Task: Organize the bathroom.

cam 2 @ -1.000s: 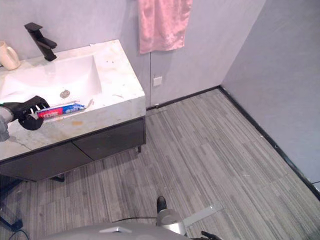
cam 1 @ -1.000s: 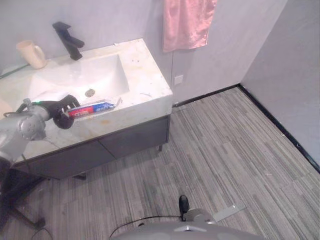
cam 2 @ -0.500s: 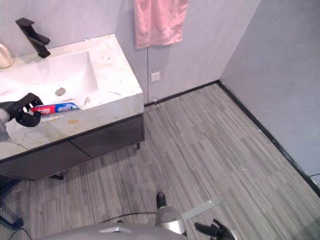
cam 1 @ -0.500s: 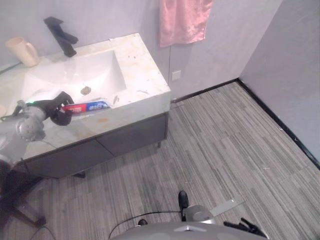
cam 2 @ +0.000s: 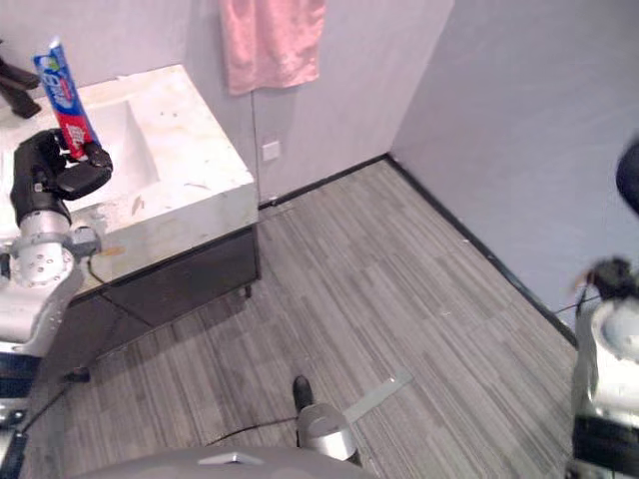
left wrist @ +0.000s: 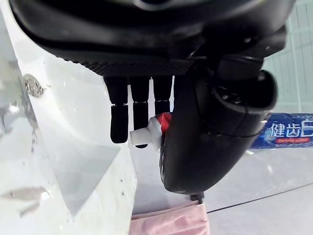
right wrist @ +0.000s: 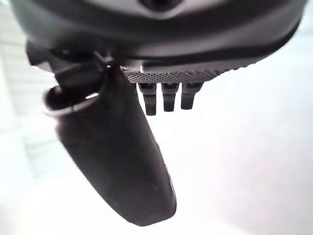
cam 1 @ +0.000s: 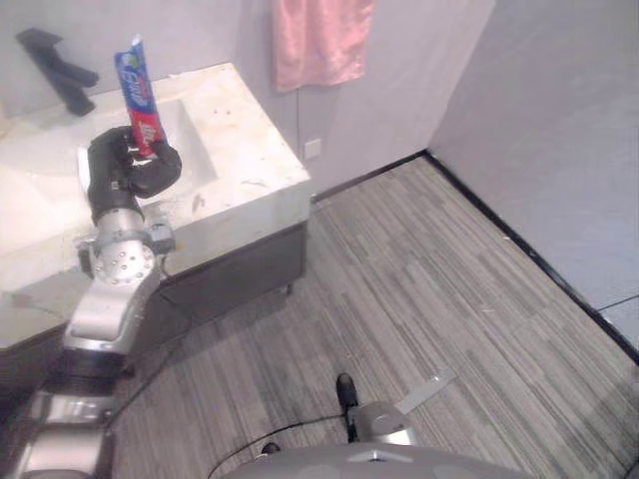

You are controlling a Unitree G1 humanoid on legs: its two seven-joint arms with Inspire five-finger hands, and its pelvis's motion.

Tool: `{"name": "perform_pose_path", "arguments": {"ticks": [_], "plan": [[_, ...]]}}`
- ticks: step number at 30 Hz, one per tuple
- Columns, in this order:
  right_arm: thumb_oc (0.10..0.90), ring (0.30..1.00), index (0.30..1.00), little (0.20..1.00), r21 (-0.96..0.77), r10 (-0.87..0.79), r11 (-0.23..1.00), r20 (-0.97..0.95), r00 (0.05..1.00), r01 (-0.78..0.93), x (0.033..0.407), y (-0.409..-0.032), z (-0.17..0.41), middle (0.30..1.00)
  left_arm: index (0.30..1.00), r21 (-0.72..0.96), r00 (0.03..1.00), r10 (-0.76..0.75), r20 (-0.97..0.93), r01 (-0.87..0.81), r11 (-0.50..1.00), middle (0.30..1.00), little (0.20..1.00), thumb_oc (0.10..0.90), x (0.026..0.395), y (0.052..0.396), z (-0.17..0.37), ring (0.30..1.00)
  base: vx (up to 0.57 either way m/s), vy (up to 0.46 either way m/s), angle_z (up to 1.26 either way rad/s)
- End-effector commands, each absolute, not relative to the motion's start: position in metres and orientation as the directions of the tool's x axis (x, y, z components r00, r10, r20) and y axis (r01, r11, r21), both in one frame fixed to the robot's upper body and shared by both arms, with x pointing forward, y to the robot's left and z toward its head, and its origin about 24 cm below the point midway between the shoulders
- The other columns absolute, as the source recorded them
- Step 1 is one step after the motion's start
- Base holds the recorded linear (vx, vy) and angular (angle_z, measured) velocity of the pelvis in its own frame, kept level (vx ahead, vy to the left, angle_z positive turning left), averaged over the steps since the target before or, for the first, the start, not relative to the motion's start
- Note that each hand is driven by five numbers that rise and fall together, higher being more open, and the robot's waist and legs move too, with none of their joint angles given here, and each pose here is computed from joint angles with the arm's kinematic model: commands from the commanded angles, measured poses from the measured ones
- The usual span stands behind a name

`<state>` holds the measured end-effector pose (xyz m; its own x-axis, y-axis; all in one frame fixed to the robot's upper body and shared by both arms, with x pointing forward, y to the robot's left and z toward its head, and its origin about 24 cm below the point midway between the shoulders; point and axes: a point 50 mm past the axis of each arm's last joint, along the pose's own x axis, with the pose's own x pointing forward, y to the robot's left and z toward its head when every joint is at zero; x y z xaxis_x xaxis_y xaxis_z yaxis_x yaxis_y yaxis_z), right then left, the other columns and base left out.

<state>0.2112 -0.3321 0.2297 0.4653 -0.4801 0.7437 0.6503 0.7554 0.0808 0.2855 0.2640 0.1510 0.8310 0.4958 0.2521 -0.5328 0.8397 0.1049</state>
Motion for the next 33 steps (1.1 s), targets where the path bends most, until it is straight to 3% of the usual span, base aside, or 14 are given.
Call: {"name": "perform_pose_path", "arguments": {"ticks": [1, 4, 6, 7, 12, 21, 33], "plan": [[0.8, 0.9, 0.9, 0.9, -0.111, -0.058, 0.95, 0.856, 0.514, 0.293, 0.237, -0.257, 0.262, 0.9, 0.3, 0.021, 0.719, 0.427, 0.548, -0.522, 0.853, 0.3, 0.3, 0.4, 0.284, 0.241, 0.205, 0.3, -0.09, 0.009, -0.11], [0.8, 0.9, 0.9, 0.9, -0.194, 0.203, 0.978, 0.812, 0.546, -0.076, 0.259, -0.193, 0.269, 0.9, 0.3, -0.034, 0.76, 0.418, 0.498, -0.464, 0.885, 0.3, 0.3, 0.4, 0.287, 0.221, 0.183, 0.3, -0.07, -0.006, -0.02], [0.8, 0.9, 0.9, 0.9, -0.22, 0.289, 0.957, 0.778, 0.557, -0.19, 0.269, -0.166, 0.27, 0.9, 0.3, -0.044, 0.773, 0.406, 0.488, -0.443, 0.896, 0.3, 0.3, 0.4, 0.288, 0.214, 0.174, 0.3, -0.05, -0.024, 0.08], [0.8, 0.9, 0.9, 0.9, -0.203, 0.375, 0.918, 0.728, 0.574, -0.342, 0.278, -0.14, 0.267, 0.9, 0.3, -0.046, 0.789, 0.383, 0.48, -0.413, 0.909, 0.3, 0.3, 0.4, 0.288, 0.208, 0.165, 0.3, -0.03, -0.03, 0.07], [0.8, 0.9, 0.9, 0.9, -0.145, 0.523, 0.81, 0.617, 0.588, -0.568, 0.288, -0.095, 0.254, 0.9, 0.3, -0.016, 0.819, 0.329, 0.47, -0.364, 0.931, 0.3, 0.3, 0.4, 0.288, 0.201, 0.151, 0.3, -0.03, -0.035, 0.15], [0.8, 0.9, 0.9, 0.9, 0.097, 0.626, 0.655, 0.487, 0.609, -0.75, 0.297, -0.045, 0.234, 0.9, 0.3, -0.009, 0.853, 0.272, 0.445, -0.299, 0.954, 0.3, 0.3, 0.4, 0.292, 0.196, 0.134, 0.3, 0.0, -0.017, 0.14], [0.8, 0.9, 0.9, 0.9, 0.079, 0.75, 0.513, 0.443, 0.491, -0.855, 0.283, -0.002, 0.237, 0.9, 0.3, 0.01, 0.883, 0.188, 0.43, -0.213, 0.977, 0.3, 0.3, 0.4, 0.295, 0.177, 0.133, 0.3, 0.0, -0.01, 0.04]]}}
